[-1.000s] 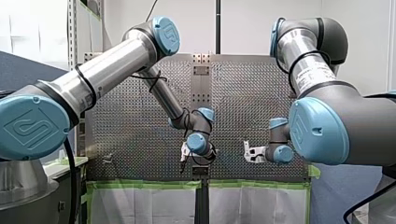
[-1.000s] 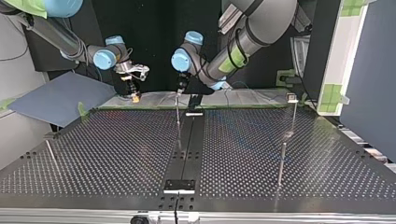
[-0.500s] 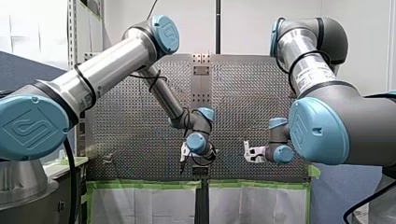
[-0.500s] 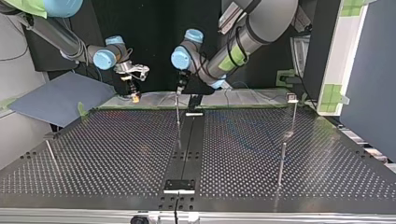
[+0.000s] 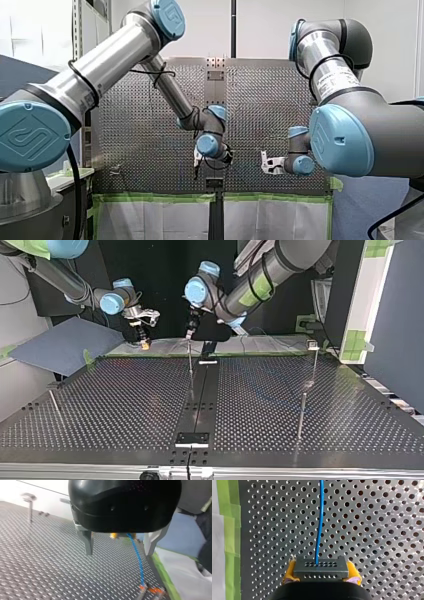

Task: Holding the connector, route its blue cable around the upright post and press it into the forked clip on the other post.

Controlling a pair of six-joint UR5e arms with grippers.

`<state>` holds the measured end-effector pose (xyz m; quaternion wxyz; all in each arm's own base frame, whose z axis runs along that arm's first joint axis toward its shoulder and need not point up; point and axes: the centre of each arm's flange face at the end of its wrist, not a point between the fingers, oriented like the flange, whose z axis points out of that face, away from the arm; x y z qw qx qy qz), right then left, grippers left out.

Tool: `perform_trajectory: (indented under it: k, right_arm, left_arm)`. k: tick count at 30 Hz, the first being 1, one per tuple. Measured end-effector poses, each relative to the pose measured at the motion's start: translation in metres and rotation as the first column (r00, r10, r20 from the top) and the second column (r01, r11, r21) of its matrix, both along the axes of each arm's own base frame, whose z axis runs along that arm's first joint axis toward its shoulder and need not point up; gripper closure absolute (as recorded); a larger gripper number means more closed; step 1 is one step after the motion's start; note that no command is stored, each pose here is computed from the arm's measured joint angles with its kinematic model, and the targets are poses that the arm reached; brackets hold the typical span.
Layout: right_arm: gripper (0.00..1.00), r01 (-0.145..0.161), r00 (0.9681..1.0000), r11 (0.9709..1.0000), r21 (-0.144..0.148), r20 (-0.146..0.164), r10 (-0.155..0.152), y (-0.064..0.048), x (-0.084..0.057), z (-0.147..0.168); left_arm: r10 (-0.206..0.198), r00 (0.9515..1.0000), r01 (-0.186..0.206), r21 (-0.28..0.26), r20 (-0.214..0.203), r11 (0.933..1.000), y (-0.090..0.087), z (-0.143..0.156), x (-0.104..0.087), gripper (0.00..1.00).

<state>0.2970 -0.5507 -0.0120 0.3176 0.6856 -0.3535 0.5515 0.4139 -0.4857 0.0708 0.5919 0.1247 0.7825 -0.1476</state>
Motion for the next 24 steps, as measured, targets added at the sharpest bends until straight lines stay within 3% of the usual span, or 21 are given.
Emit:
perform_trajectory:
  k: [11,24]
  right_arm:
    - [1.0,0.0,1.0,1.0,-0.001,0.004,0.0,0.0,0.0,0.0]
    - [1.0,-0.002,1.0,1.0,0.002,0.005,0.002,0.0,0.001,0.0]
  left_arm:
    - [0.002,0.9999,-0.001,-0.083,0.012,0.9966,0.009,0.027,-0.024,0.02]
    - [0.02,0.9998,-0.021,-0.099,-0.009,0.9948,0.038,0.056,-0.06,0.02]
